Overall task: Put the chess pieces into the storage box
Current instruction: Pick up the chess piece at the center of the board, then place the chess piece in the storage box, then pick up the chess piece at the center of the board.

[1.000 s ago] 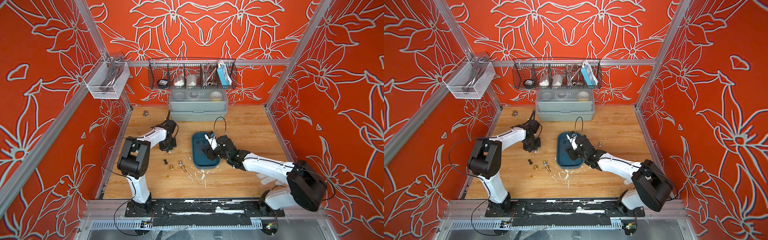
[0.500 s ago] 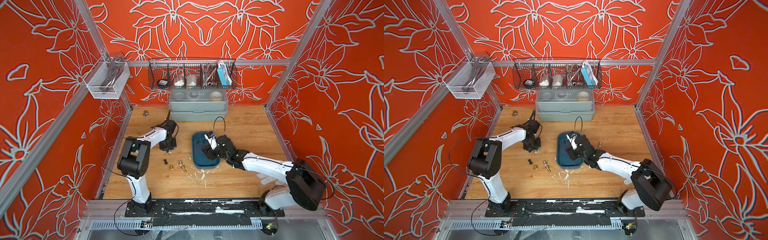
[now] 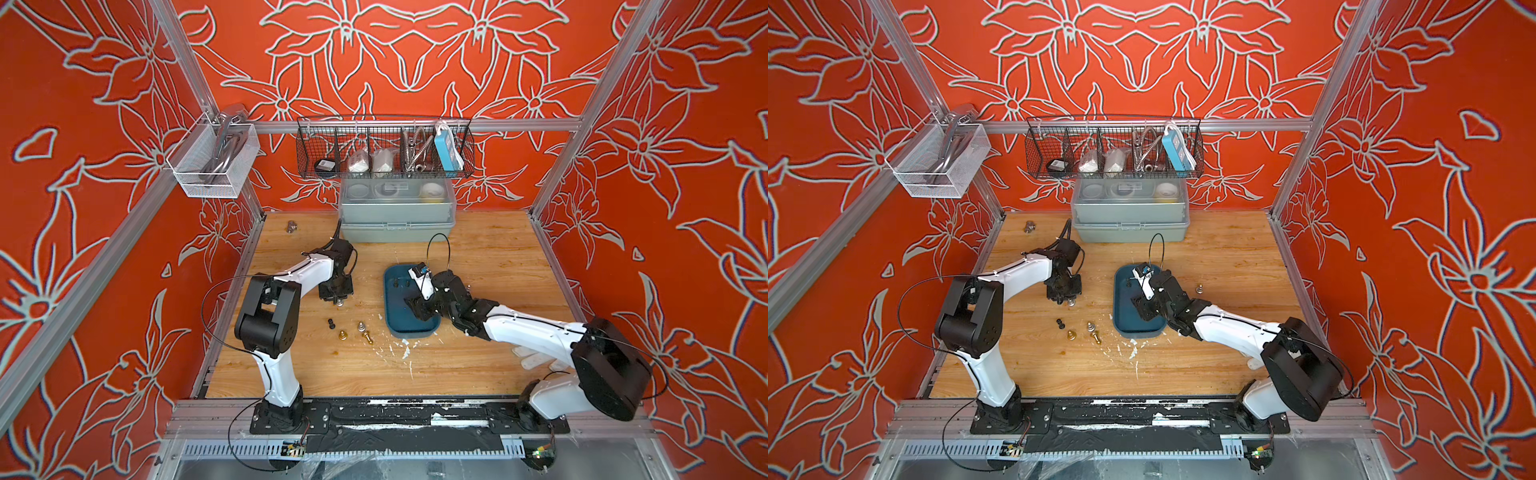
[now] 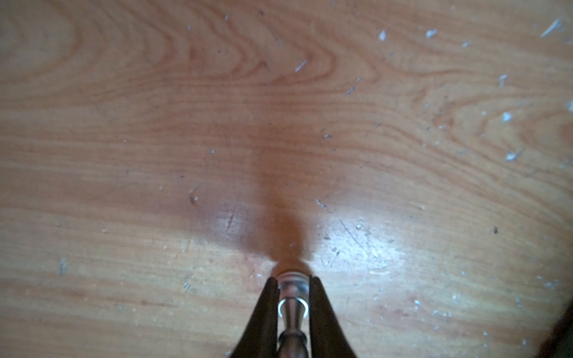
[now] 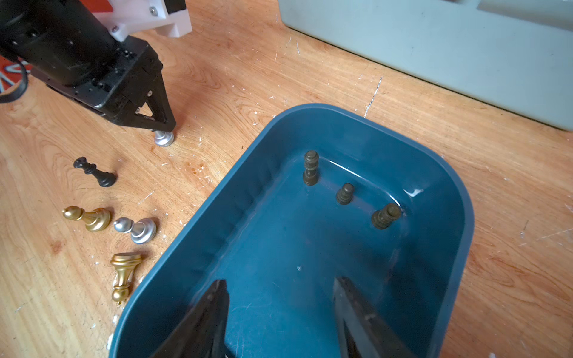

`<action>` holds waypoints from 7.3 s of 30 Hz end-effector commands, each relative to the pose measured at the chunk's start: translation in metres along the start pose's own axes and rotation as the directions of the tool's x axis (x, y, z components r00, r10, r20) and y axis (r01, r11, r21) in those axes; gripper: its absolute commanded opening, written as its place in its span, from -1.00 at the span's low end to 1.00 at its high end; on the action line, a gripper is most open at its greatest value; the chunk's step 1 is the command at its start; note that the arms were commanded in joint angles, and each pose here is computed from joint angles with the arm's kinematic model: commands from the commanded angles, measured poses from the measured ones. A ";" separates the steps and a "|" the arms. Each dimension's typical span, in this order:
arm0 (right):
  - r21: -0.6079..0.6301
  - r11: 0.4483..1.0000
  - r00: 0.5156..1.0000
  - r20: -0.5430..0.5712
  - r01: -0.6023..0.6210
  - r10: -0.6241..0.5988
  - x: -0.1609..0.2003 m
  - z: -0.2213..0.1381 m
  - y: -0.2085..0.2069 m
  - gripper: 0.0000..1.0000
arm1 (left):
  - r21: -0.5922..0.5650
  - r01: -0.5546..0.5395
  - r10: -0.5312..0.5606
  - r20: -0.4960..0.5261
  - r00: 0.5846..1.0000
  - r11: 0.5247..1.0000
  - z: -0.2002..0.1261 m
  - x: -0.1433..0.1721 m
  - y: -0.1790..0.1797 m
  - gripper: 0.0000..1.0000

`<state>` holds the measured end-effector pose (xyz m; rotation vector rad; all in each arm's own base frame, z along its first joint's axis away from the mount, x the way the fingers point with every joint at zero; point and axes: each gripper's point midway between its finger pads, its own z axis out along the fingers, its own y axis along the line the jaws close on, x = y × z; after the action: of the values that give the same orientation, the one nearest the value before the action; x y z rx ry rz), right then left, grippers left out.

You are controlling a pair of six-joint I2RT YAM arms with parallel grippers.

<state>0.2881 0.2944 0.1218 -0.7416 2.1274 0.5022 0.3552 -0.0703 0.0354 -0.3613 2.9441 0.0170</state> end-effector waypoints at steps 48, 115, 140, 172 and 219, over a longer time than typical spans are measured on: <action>0.117 0.992 0.996 0.080 -0.039 0.030 -0.019 -0.017 -0.018 0.18 | -0.004 -0.107 0.106 0.156 0.982 0.994 -0.079 -0.007 -0.032 -0.79; 0.250 0.916 0.904 0.374 -0.314 0.208 -0.014 -0.087 -0.091 1.00 | 0.020 -0.405 0.403 0.057 0.913 0.914 0.005 0.011 -0.196 -0.64; 0.230 0.934 0.924 0.335 -0.272 0.186 -0.015 -0.079 -0.084 1.00 | 0.175 -0.387 0.329 0.286 0.900 0.905 -0.126 -0.004 -0.196 -0.20; -0.103 0.978 0.961 0.231 0.179 -0.151 -0.022 -0.041 0.045 0.97 | 0.068 0.117 -0.116 -0.016 0.993 0.991 -0.065 0.087 0.043 -0.03; -0.071 0.983 0.972 0.179 0.169 -0.154 -0.017 -0.028 0.042 0.94 | 0.007 0.093 -0.092 -0.092 0.992 0.996 -0.011 0.072 0.035 -0.53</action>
<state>0.2510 0.3107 0.1518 -0.8756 1.8822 0.5641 0.2737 -0.0583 0.0332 -0.4983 3.0172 -0.0531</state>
